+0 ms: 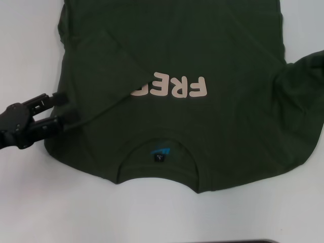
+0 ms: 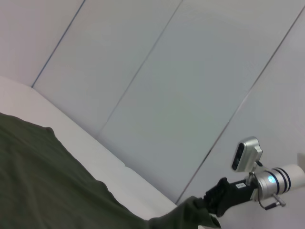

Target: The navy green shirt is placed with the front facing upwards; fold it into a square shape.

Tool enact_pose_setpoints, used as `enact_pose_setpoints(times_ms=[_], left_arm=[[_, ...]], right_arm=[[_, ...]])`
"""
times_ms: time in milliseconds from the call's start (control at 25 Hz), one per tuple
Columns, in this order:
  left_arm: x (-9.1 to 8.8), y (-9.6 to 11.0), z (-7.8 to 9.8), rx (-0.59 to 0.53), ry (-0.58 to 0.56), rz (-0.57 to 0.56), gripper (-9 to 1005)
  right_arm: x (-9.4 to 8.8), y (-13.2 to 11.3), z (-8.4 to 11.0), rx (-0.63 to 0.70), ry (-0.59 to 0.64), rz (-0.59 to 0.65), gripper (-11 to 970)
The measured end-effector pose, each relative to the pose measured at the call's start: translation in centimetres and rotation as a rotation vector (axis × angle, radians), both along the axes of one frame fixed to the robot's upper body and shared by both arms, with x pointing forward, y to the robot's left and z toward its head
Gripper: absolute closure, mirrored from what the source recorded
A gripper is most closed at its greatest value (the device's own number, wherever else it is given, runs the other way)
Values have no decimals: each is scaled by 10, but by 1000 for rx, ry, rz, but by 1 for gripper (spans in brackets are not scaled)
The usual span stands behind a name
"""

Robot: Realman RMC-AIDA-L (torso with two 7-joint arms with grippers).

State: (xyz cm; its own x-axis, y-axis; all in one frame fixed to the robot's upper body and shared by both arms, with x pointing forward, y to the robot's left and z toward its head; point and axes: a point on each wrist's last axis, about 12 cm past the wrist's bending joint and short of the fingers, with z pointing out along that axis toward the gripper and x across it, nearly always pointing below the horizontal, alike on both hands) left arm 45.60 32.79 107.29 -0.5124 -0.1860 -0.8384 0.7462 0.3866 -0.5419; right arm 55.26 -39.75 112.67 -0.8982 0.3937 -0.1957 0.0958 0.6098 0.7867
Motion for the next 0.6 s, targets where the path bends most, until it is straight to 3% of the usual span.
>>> enact_pose_setpoints(times_ms=[240, 600], left_arm=[[0, 3, 1, -7, -11, 25, 137], [1, 4, 1, -11, -17, 44, 137]], right_arm=[[9, 30, -2, 46, 6, 82, 949], [19, 51, -3, 116, -6, 102, 949]])
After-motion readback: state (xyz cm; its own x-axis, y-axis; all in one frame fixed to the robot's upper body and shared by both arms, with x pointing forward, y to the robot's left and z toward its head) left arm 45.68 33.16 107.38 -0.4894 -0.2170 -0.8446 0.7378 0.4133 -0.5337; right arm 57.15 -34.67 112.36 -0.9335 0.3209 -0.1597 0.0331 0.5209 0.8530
